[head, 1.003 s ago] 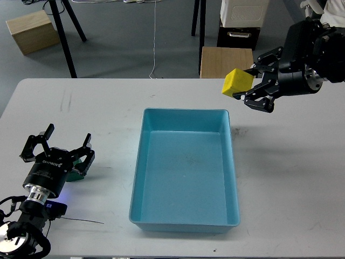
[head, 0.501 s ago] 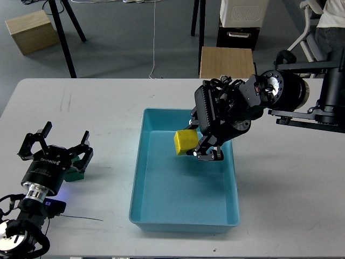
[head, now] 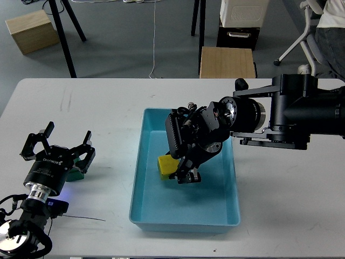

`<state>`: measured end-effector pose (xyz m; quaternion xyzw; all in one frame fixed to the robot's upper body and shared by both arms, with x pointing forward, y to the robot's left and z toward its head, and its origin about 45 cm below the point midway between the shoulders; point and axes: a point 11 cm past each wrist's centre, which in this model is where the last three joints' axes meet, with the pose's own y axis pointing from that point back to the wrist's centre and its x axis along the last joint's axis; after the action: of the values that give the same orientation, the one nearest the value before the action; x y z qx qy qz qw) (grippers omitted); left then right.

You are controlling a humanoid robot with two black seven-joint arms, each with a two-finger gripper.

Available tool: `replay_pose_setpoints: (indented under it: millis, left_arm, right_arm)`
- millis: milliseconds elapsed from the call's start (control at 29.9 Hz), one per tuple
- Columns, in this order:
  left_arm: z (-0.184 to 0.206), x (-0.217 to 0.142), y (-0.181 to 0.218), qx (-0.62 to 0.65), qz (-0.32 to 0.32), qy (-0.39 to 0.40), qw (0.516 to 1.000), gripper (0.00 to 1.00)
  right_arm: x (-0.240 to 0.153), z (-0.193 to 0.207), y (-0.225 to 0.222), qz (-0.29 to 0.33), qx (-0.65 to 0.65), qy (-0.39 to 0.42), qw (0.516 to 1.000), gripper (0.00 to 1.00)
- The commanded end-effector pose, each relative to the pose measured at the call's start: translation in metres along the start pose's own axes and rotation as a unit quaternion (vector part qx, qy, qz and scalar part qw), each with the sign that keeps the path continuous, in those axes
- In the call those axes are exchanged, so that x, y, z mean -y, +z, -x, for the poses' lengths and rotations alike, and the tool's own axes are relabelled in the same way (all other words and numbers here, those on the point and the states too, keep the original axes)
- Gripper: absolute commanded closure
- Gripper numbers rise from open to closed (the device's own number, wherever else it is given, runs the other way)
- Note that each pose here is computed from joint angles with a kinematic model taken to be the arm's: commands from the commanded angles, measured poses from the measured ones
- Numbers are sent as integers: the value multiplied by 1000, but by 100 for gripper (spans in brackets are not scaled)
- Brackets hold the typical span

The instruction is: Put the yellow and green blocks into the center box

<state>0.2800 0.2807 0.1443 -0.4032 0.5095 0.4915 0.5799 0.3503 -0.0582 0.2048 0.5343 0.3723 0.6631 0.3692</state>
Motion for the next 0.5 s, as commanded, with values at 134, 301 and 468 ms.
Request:
replay_pose_setpoints:
  millis: [134,301,468]
  left_arm:
    - [2,2,0,1,0,-4,1000,0]
    - [4,3,1,6,-2,-7,1000,0]
    - [19,17,23,58,-5,-29,998,0]
  right_arm:
    - [-15,19,13,20,20,-23,999,1]
    - [-64,18,51,84,36,-2,996,1]
    - [-143,-2,94,175,96,135,971,1]
